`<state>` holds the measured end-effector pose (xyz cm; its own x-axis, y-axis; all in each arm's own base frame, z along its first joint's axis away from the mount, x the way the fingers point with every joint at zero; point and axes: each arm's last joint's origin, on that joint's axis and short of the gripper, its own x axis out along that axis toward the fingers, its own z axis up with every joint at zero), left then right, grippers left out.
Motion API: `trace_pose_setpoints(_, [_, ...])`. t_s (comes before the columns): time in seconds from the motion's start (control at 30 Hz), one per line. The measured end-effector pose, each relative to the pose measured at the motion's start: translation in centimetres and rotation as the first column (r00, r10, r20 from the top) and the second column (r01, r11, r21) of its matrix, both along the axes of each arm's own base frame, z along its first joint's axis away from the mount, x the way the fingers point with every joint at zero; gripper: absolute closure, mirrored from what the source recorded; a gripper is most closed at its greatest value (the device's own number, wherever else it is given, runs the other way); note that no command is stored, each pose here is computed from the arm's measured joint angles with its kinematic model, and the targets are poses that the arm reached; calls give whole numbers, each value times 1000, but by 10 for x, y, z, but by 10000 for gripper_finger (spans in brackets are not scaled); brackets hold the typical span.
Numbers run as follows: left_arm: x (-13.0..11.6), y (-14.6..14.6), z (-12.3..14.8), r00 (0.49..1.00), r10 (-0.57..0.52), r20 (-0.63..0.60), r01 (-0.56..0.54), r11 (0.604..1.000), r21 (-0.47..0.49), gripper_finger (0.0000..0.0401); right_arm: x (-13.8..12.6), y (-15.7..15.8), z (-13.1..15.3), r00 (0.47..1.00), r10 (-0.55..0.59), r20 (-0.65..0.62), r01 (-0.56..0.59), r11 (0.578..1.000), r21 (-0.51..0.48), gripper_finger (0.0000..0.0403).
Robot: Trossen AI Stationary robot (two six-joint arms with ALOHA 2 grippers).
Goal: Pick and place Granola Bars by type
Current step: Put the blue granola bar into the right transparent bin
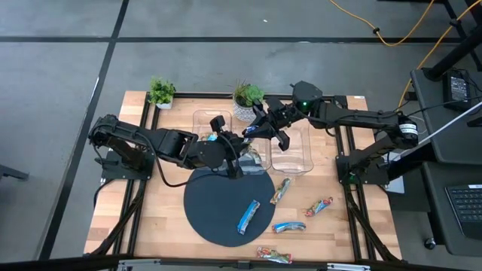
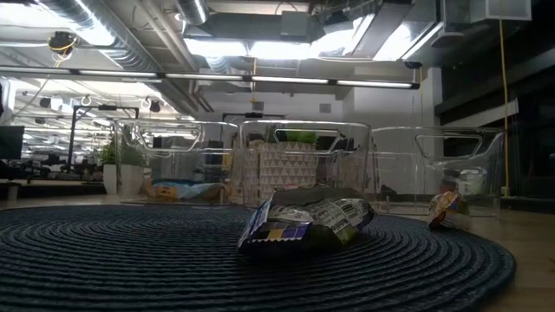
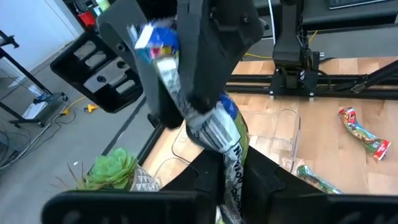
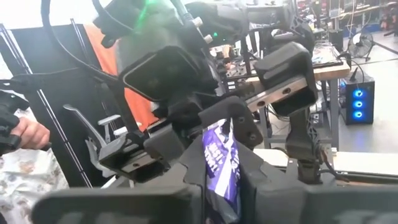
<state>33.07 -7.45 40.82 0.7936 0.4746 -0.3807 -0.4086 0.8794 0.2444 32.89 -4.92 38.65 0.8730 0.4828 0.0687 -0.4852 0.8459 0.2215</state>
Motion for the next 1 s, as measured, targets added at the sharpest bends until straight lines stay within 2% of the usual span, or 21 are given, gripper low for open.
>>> trace_pose_setpoints(0.1, [-1, -4, 0, 1000, -14, 2, 14, 1000, -13, 330, -3, -3, 3, 1000, -6, -6, 6, 1000, 2, 353])
trace_pose_setpoints(0.23, [-2, -10, 0, 999, -38, 18, 39, 997, -59, 280, -6, -12, 12, 999, -31, -37, 30, 999, -22, 365])
trace_pose_setpoints(0.47, [-9, -20, -7, 1000, -21, -2, 20, 988, -154, 213, -19, -27, 39, 993, -68, -101, 52, 987, -152, 368])
trace_pose_setpoints(0.6, [-14, -24, -12, 999, 7, -32, -14, 979, -202, 202, -31, -31, 54, 975, -146, -165, 100, 960, -260, 362])
trace_pose_setpoints(0.73, [-19, -25, -16, 997, 53, -58, -65, 970, -233, 203, -47, -31, 59, 926, -266, -266, 140, 900, -412, 367])
trace_pose_setpoints(0.8, [-20, -24, -18, 995, 77, -68, -91, 967, -236, 204, -54, -32, 57, 898, -296, -326, 122, 878, -463, 370])
trace_pose_setpoints(1.0, [-22, -23, -19, 991, 115, -65, -128, 962, -242, 204, -81, -40, 43, 804, -303, -511, 69, 902, -426, 366])
